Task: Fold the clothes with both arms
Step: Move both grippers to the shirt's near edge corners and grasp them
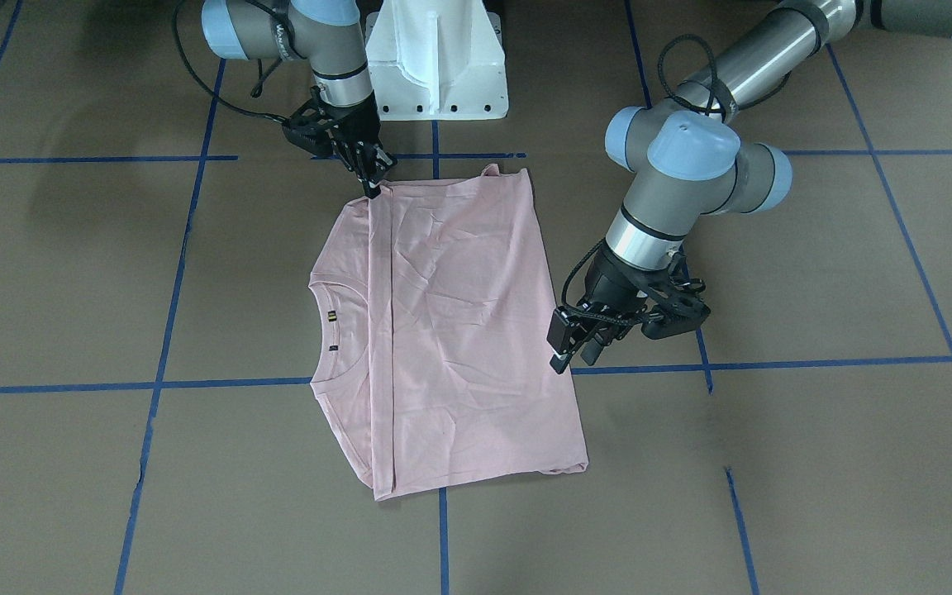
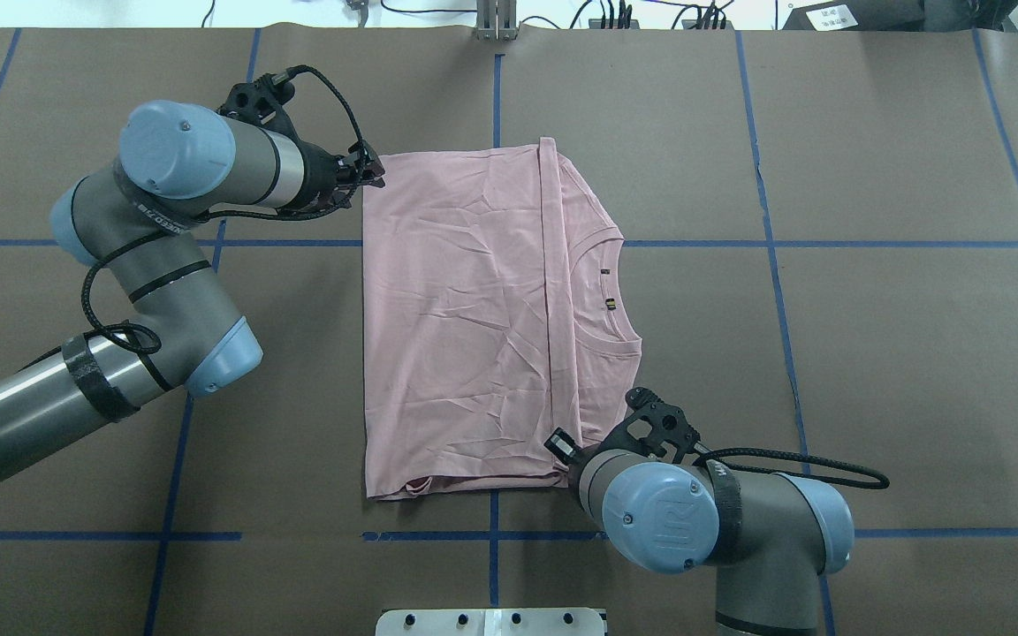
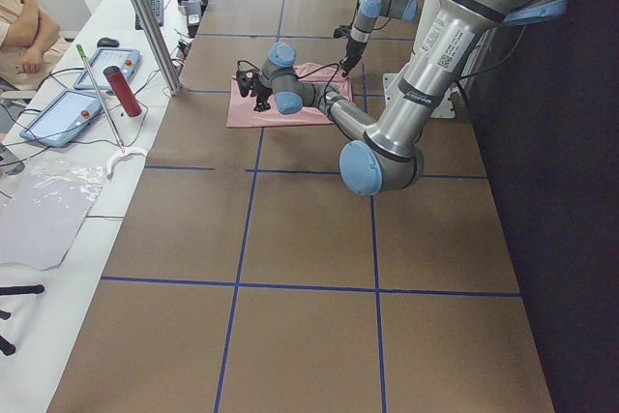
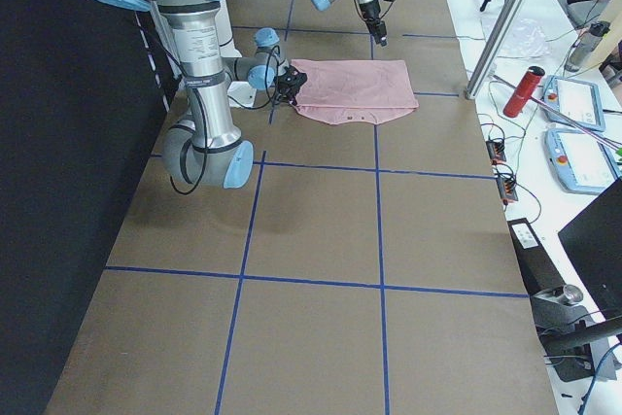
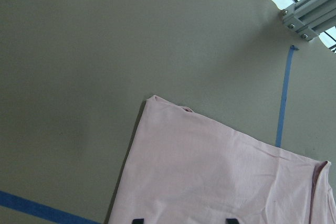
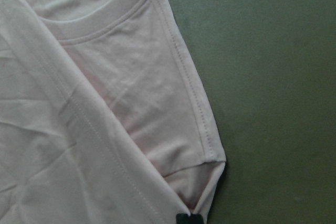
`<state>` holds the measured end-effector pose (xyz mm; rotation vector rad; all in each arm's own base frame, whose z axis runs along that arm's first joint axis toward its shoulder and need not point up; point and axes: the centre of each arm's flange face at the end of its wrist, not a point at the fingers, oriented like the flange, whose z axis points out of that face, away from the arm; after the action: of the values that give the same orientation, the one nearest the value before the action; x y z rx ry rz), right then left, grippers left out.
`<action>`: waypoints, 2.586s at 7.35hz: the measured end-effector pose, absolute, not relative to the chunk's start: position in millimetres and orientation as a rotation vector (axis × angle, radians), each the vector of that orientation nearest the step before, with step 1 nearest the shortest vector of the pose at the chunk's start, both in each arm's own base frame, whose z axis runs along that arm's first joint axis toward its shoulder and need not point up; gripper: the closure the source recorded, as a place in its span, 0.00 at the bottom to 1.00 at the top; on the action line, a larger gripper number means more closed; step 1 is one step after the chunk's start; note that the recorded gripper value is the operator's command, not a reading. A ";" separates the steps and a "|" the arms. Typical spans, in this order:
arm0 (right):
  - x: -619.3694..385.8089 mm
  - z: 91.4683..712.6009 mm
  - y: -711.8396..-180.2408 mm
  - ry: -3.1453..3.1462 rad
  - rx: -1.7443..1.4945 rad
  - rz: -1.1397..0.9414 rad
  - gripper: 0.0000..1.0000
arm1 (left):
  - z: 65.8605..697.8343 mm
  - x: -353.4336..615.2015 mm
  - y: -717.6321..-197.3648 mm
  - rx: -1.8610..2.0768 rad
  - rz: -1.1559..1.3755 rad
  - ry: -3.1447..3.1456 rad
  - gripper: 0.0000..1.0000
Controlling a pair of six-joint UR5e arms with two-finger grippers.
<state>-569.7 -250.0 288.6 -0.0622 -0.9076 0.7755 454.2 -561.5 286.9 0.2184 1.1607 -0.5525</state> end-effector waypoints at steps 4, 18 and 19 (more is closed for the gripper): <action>-560.9 279.0 -250.0 -0.916 -0.066 0.773 1.00 | 285.8 454.6 -561.8 0.214 -0.555 1.152 0.40; -536.6 262.7 -244.7 -0.935 -0.074 0.760 1.00 | 292.4 528.9 -280.5 -0.149 -0.490 0.957 0.43; -536.6 262.5 -244.7 -0.935 -0.074 0.760 1.00 | 293.4 534.2 -270.6 -0.157 -0.473 0.953 0.48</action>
<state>-536.6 -244.7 262.5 -0.0737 -0.9350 0.7600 534.2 -270.6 293.4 -0.1572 0.9533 -0.4726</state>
